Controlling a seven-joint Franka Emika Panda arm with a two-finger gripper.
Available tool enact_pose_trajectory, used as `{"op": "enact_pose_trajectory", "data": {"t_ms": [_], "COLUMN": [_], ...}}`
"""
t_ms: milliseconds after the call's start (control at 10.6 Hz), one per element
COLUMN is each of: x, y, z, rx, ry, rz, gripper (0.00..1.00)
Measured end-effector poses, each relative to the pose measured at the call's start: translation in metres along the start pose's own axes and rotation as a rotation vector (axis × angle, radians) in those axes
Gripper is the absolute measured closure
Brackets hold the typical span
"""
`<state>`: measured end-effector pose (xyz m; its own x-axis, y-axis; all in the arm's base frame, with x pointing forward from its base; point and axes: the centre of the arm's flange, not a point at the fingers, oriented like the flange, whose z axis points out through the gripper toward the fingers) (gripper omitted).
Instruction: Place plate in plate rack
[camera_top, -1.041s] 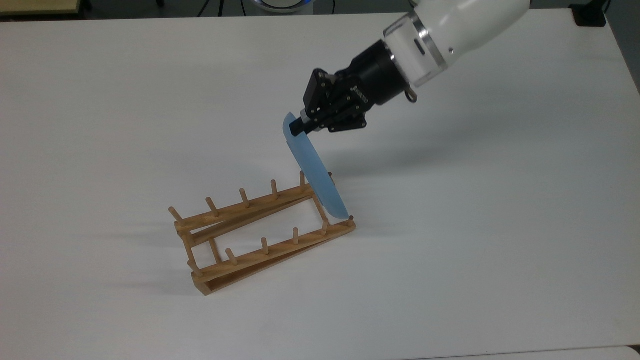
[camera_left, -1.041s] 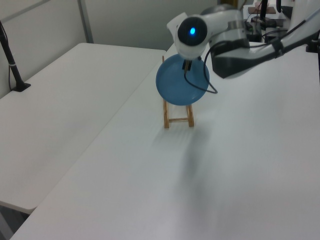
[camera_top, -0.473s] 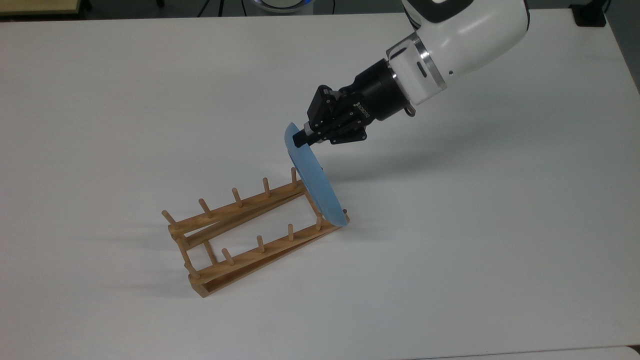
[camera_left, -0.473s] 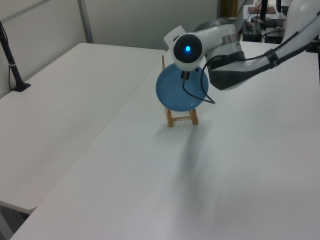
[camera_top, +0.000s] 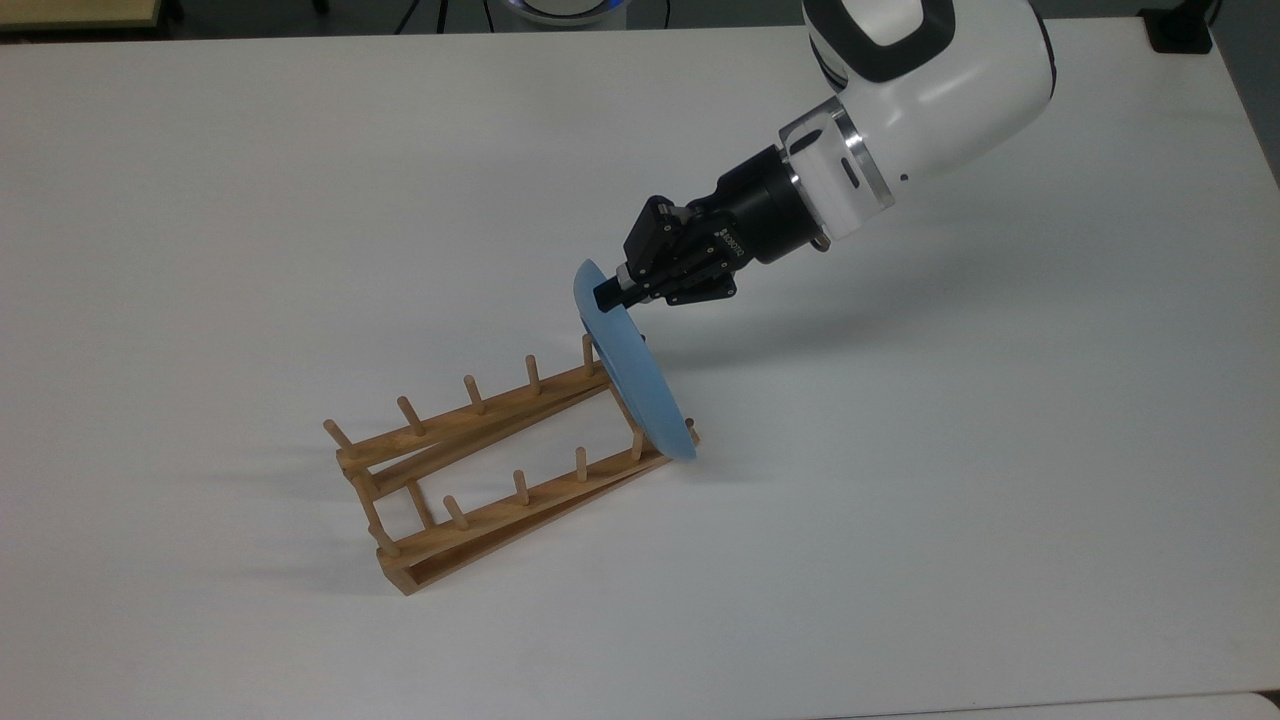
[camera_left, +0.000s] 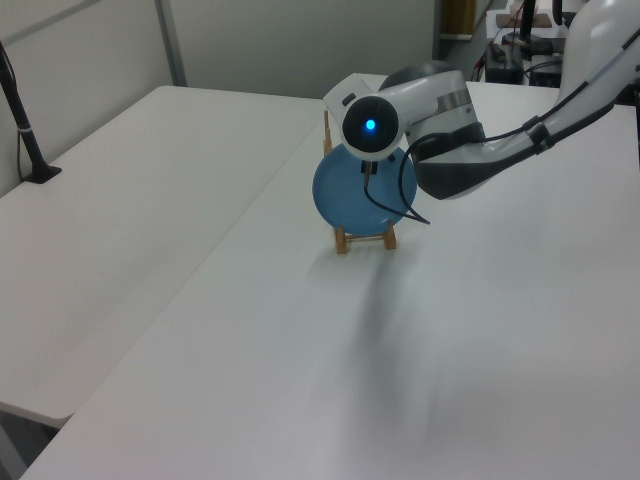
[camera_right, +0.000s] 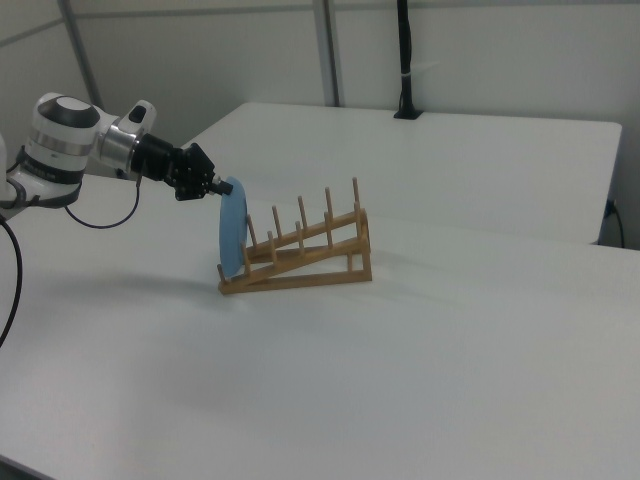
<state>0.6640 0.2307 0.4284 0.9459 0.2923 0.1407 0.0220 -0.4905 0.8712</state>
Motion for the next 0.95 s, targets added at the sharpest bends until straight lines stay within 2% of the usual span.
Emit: {"op": "enact_pose_trajectory", "data": {"t_ms": [189, 284, 379, 852, 947], "x": [0.0002, 0.0005, 0.0009, 0.0048, 0.0077], "y": [-0.0047, -0.0045, -0.0039, -0.0024, -0.002], "z": [0.0021, 0.0019, 0.0015, -0.0014, -0.0048], "rx": [-0.004, -0.004, -0.004, -0.005, 0.007], "ry": [-0.002, -0.001, 0.0, 0.033, 0.056], "rz": [-0.006, -0.005, -0.004, 0.08, 0.09], "gripper": [0.95, 0.9, 0.79, 0.03, 0.0]}}
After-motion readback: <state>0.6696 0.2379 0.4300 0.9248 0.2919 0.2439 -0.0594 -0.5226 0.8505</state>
